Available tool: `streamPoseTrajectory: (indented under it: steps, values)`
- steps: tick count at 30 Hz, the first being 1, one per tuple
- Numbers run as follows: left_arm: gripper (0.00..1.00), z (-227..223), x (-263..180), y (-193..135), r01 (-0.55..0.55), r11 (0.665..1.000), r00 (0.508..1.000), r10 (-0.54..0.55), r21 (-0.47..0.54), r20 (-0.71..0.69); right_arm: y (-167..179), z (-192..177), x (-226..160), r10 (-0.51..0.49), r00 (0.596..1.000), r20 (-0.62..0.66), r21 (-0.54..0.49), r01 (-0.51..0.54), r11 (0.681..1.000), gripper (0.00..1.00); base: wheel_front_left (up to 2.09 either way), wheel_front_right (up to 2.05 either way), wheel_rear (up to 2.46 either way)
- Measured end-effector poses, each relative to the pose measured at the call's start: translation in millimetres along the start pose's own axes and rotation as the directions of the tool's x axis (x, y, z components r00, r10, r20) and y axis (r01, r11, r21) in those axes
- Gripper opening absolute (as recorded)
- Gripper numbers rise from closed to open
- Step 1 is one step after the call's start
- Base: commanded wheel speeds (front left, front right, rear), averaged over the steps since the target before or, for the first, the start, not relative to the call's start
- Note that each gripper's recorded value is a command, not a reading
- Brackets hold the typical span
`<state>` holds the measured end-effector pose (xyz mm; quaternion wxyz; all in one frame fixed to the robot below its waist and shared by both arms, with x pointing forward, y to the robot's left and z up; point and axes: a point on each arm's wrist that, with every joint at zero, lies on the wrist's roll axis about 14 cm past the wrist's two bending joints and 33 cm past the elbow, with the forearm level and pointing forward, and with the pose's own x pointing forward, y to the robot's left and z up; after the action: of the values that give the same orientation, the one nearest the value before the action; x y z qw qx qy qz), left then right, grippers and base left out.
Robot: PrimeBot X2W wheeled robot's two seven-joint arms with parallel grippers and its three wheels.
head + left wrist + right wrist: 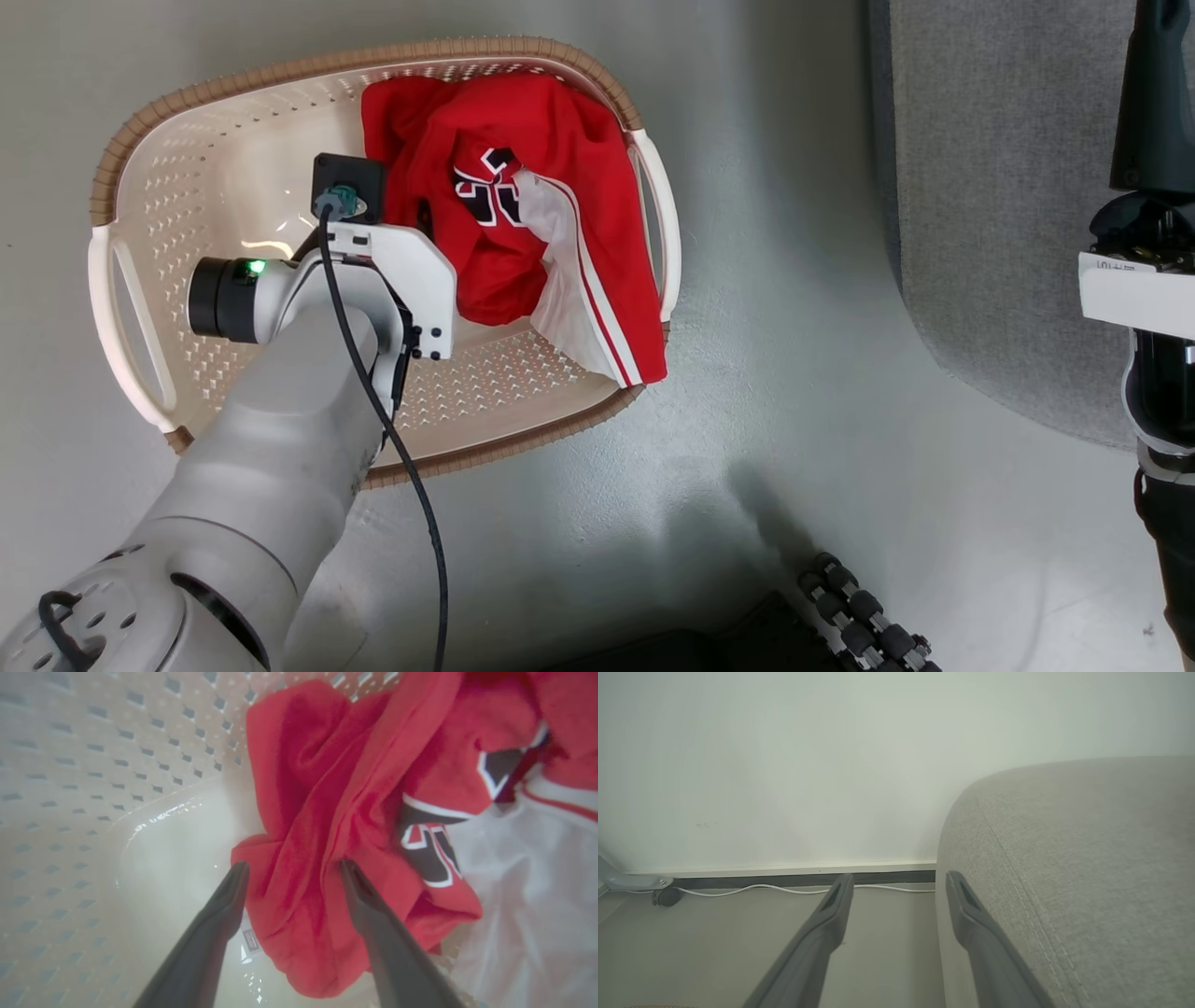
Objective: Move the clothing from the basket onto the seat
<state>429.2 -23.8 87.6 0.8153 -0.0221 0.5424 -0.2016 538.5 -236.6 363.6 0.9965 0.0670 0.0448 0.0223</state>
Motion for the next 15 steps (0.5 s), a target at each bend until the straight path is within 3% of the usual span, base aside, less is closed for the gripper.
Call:
streamPoseTrajectory:
  steps: [5,15]
  values:
    - [1.0,-7.4,3.3,-1.1,0.016,1.0,0.999,-0.016,0.001,-0.043,0.2,-4.4,-0.4,0.001,1.0,-0.007,0.002,-0.001,1.0,1.0,0.0,0.0,0.0]
    - [1.0,-4.1,4.1,-32.0,0.187,0.98,0.982,-0.188,-0.063,-0.009,-0.2,-13.3,-1.2,-0.002,1.0,-0.025,0.007,0.002,1.0,1.0,0.0,0.0,0.0]
